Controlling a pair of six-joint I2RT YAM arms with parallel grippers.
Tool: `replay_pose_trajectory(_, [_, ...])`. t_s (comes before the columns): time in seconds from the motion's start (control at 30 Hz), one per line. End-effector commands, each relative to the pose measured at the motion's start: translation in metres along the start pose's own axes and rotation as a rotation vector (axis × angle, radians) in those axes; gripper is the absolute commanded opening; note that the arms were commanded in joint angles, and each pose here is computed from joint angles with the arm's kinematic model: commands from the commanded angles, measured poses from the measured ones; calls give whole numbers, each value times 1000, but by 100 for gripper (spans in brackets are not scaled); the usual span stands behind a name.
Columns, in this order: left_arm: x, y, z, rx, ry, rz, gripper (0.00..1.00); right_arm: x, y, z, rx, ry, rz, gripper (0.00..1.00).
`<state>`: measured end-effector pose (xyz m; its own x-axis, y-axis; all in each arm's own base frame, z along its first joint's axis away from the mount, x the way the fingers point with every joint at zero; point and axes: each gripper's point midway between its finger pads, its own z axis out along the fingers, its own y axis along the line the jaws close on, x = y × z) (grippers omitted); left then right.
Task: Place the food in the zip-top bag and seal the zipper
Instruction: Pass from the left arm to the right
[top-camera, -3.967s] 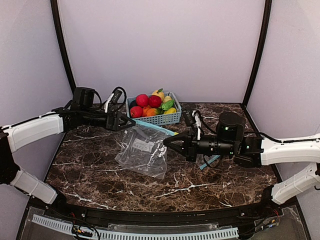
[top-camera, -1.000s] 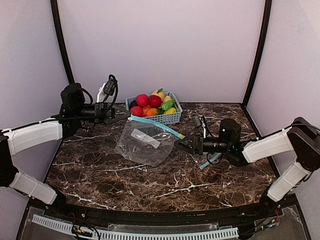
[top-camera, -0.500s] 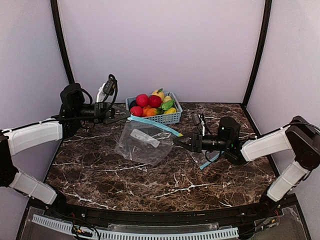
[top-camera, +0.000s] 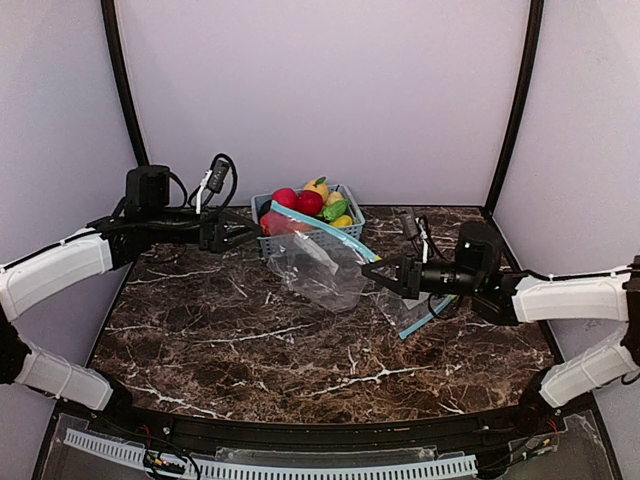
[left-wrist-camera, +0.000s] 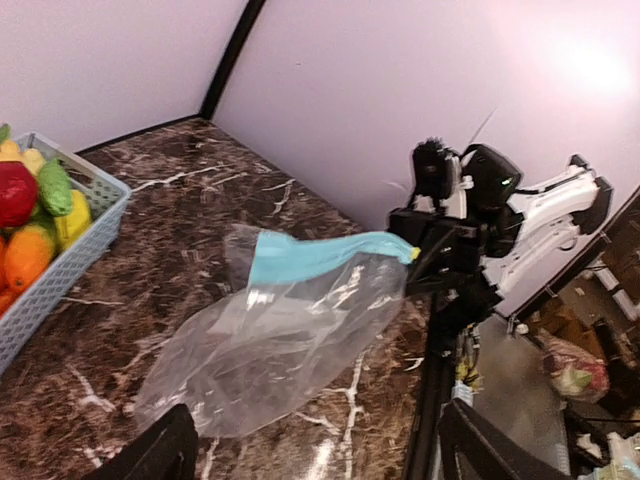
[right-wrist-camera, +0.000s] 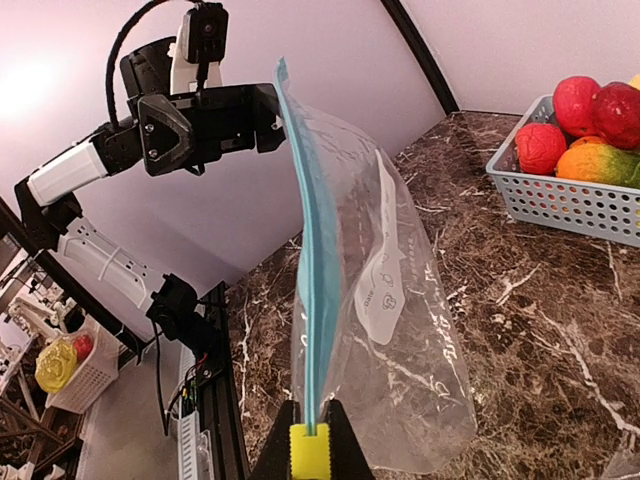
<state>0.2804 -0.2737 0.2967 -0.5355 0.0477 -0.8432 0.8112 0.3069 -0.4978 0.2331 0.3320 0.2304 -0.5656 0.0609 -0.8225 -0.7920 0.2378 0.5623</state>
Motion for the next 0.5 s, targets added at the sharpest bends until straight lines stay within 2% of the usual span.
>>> replay_pose_trajectory(0.0, [-6, 28, -28, -316, 10, 157, 88, 10, 0, -16, 125, 104, -46, 0])
replay_pose_trajectory(0.2, [-30, 18, -25, -334, -3, 225, 90, 12, 25, -26, 138, 211, -83, 0])
replay_pose_trajectory(0.4, [-26, -36, 35, -141, 131, 337, 91, 21, 42, -4, 108, 251, -110, 0])
replay_pose_trajectory(0.47, [-13, -52, 53, -74, 189, 385, 94, 20, 50, 6, 75, 245, -123, 0])
